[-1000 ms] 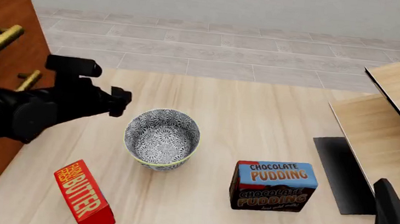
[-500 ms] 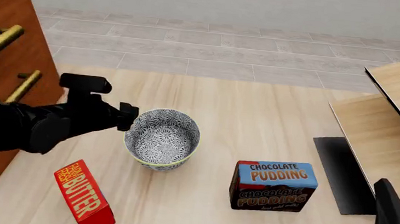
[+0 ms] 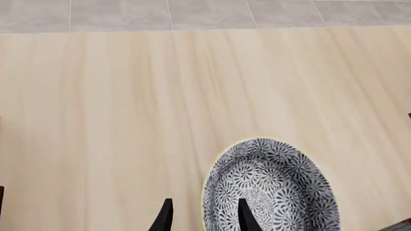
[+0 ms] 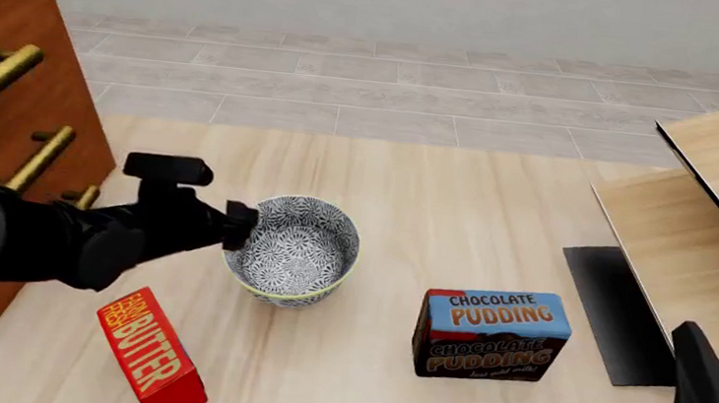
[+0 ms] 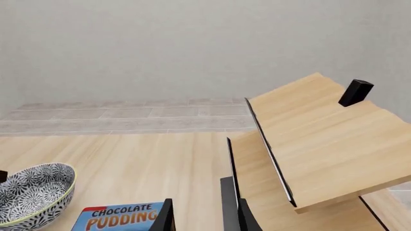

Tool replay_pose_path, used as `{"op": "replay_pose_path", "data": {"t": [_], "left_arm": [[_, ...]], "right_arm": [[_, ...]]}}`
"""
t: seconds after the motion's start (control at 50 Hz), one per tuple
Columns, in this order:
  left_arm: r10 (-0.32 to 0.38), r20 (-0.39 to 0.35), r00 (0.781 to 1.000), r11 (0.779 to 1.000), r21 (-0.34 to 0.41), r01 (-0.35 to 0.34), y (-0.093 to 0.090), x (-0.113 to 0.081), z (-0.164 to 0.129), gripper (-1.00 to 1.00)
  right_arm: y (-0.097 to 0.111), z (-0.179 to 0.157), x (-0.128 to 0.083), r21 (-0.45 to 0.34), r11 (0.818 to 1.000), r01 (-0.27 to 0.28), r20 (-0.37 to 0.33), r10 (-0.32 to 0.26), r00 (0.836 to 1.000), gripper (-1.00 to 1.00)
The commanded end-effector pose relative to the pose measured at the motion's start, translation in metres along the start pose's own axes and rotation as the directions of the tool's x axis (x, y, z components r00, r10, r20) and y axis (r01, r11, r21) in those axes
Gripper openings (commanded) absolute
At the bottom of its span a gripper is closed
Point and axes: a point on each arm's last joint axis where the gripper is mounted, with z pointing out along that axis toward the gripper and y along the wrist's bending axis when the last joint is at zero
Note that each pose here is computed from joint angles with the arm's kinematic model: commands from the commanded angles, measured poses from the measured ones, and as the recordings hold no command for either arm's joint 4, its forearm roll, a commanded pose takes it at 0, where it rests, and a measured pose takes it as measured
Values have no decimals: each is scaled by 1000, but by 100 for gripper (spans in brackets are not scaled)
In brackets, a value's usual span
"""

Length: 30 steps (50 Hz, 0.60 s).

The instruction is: Close the top drawer of the cabinet and put the bowl on top of it.

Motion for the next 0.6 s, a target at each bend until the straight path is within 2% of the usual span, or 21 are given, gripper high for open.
{"op": "replay_pose_path", "data": {"t": [0.02, 0.6], "left_arm": [[-16, -12, 1000, 1000, 0, 16, 0, 8, 8, 100], [-37, -49, 998, 999, 17, 38, -4, 31, 25, 100]], "right_arm": [[0, 0, 0, 0, 1000, 1, 1, -1, 1000, 100], [-1, -1, 0, 10, 1000, -9, 3, 9, 1000, 100]]}}
